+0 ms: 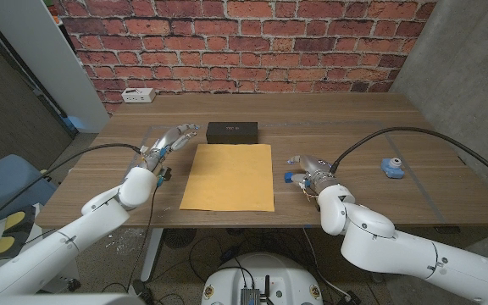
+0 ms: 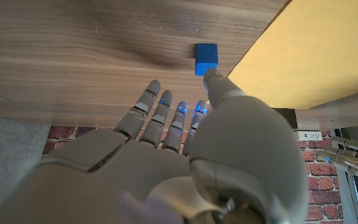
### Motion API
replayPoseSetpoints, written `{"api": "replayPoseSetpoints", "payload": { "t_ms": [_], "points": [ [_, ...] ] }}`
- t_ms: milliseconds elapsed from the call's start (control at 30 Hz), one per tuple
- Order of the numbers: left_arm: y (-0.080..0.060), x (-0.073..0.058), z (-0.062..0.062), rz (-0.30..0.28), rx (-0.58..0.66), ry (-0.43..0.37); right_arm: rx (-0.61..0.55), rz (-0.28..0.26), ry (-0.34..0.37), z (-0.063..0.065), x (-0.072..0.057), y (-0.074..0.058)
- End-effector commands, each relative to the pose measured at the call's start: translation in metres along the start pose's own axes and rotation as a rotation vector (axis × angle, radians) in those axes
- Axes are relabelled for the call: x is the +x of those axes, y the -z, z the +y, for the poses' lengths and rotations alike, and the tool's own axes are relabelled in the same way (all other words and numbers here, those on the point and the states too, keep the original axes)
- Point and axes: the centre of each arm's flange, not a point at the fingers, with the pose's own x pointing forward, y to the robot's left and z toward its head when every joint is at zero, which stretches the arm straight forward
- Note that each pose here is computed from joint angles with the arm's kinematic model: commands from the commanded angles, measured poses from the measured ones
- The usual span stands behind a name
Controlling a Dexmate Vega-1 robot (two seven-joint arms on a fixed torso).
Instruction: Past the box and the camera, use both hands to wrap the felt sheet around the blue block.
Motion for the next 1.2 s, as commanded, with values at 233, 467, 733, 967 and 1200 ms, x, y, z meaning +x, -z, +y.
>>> {"api": "replayPoseSetpoints", "payload": {
  "t_ms": [233, 467, 733, 967, 1200],
  "points": [
    [0.003, -0.001, 0.002, 0.002, -0.004, 0.015, -0.050, 0.048, -0.041, 0.016, 0.011, -0.002],
    [0.004, 0.000, 0.004, -0.002, -0.008, 0.011, -0.064, 0.041, -0.022, 0.020, 0.013, 0.000],
    [0.005, 0.000, 0.006, 0.001, -0.010, 0.011, -0.067, 0.038, 0.034, 0.027, 0.019, 0.002],
    [0.008, -0.002, 0.008, 0.009, -0.022, 0.006, -0.070, 0.044, 0.050, 0.030, 0.026, 0.006],
    [0.009, -0.004, 0.008, 0.016, -0.026, 0.005, -0.049, -0.001, 0.110, 0.032, 0.029, 0.007]
  ]
}}
